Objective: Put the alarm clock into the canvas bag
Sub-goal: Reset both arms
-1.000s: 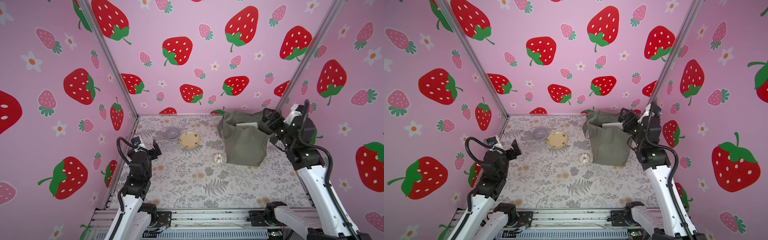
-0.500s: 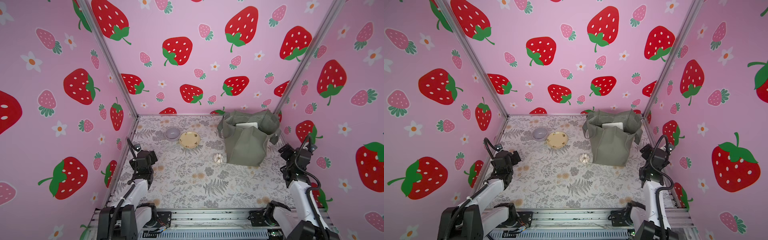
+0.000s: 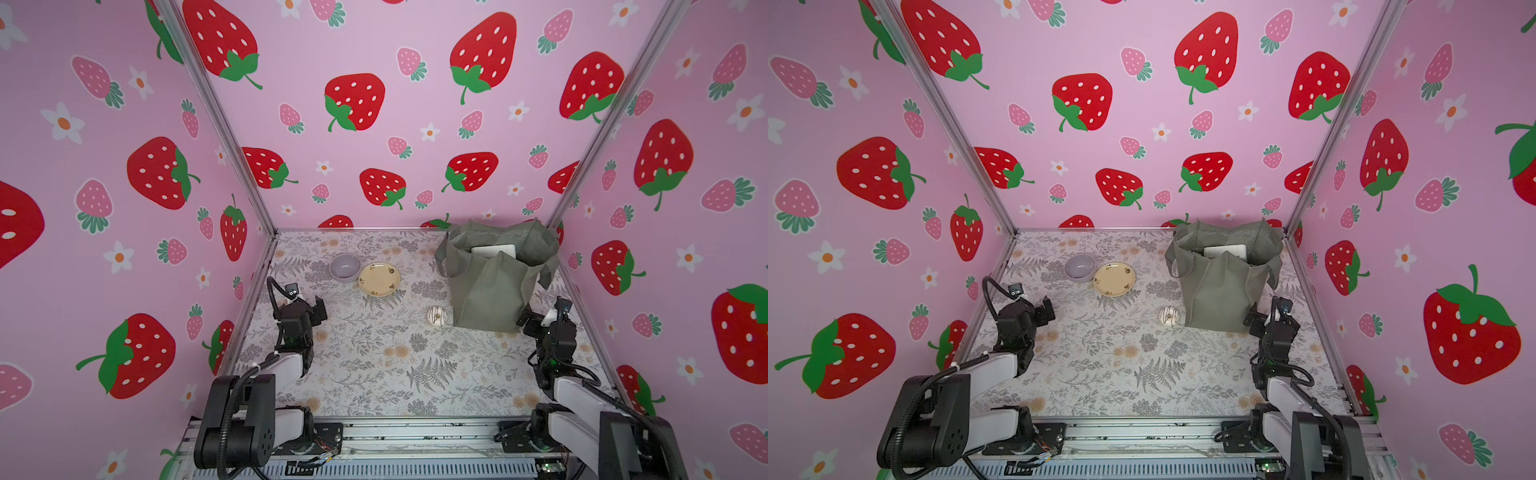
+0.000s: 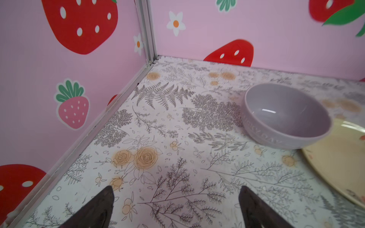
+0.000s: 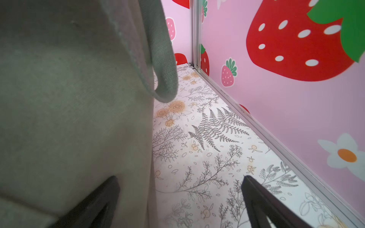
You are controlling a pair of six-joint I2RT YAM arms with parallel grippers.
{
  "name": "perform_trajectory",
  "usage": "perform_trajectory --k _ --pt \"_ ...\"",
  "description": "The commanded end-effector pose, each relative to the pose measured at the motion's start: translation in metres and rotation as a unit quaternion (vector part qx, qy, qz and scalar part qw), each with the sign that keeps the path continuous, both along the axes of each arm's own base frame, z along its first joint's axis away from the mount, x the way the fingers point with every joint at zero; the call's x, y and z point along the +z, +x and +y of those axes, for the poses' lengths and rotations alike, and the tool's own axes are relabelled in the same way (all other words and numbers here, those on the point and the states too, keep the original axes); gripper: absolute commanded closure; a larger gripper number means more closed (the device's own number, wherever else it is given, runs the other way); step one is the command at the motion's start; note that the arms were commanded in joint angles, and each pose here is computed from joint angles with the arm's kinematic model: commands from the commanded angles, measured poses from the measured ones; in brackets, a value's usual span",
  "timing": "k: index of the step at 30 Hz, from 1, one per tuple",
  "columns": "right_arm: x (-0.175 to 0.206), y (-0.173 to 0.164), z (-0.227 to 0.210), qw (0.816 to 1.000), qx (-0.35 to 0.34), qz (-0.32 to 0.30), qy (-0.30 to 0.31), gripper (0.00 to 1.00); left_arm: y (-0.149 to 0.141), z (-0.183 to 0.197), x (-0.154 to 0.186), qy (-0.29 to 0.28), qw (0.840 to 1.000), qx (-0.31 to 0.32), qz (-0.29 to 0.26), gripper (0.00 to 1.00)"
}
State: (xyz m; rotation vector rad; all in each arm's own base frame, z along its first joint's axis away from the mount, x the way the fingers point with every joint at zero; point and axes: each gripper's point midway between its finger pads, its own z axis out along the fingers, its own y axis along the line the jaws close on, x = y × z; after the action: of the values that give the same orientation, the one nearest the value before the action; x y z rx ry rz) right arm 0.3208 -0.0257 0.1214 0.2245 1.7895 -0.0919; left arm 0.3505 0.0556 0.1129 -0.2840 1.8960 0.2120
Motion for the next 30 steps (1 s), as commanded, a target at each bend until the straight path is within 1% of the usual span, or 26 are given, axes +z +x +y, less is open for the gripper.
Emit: perform_trajectory --k 1,3,5,8,10,11,12,14,16,18,20,30 --pt "0.026 0.015 0.01 0.997 0.023 -0.062 -0.038 0.0 0.005 -0.013 0.017 -0.032 0.997 -0.026 -0.057 0.01" --pt "0.026 0.026 0.015 0.996 0.037 -0.063 -0.052 0.0 0.014 -0.017 0.012 -0.01 0.998 -0.035 -0.042 0.0" --pt "0.028 0.036 0.019 0.995 0.049 -0.069 -0.06 0.0 0.023 -0.018 0.002 -0.017 0.999 -0.036 -0.035 0.01" --pt "0.02 0.049 0.03 0.993 0.07 -0.057 -0.074 0.0 0.034 -0.029 -0.013 -0.002 0.998 -0.058 -0.014 0.01" --pt "0.016 0.049 0.027 0.994 0.061 -0.058 -0.076 0.0 0.041 -0.036 -0.019 0.013 0.998 -0.066 -0.005 0.0" --pt "0.014 0.048 0.027 0.994 0.058 -0.062 -0.076 0.0 0.044 -0.037 -0.022 0.02 0.998 -0.066 0.017 0.01" --pt "0.011 0.046 0.028 0.993 0.06 -0.063 -0.08 0.0 0.047 -0.036 -0.023 0.022 0.998 -0.059 0.027 0.01" --pt "0.011 0.044 0.03 0.991 0.058 -0.078 -0.088 0.0 0.048 -0.028 -0.024 0.014 0.999 -0.037 0.029 0.01" --pt "0.004 0.048 0.033 0.993 0.059 -0.051 -0.093 0.0 0.047 -0.021 -0.025 0.006 0.999 -0.023 0.029 0.01" --pt "0.004 0.055 0.032 0.993 0.053 -0.048 -0.092 0.0 0.046 -0.021 -0.024 0.006 0.999 -0.023 0.027 0.01" --pt "-0.001 0.06 0.032 0.994 0.053 -0.03 -0.093 0.0 0.046 -0.022 -0.024 0.007 0.999 -0.024 0.027 0.01" --pt "0.0 0.06 0.032 0.994 0.054 -0.033 -0.094 0.0 0.048 -0.023 -0.025 0.007 0.999 -0.028 0.03 0.01"
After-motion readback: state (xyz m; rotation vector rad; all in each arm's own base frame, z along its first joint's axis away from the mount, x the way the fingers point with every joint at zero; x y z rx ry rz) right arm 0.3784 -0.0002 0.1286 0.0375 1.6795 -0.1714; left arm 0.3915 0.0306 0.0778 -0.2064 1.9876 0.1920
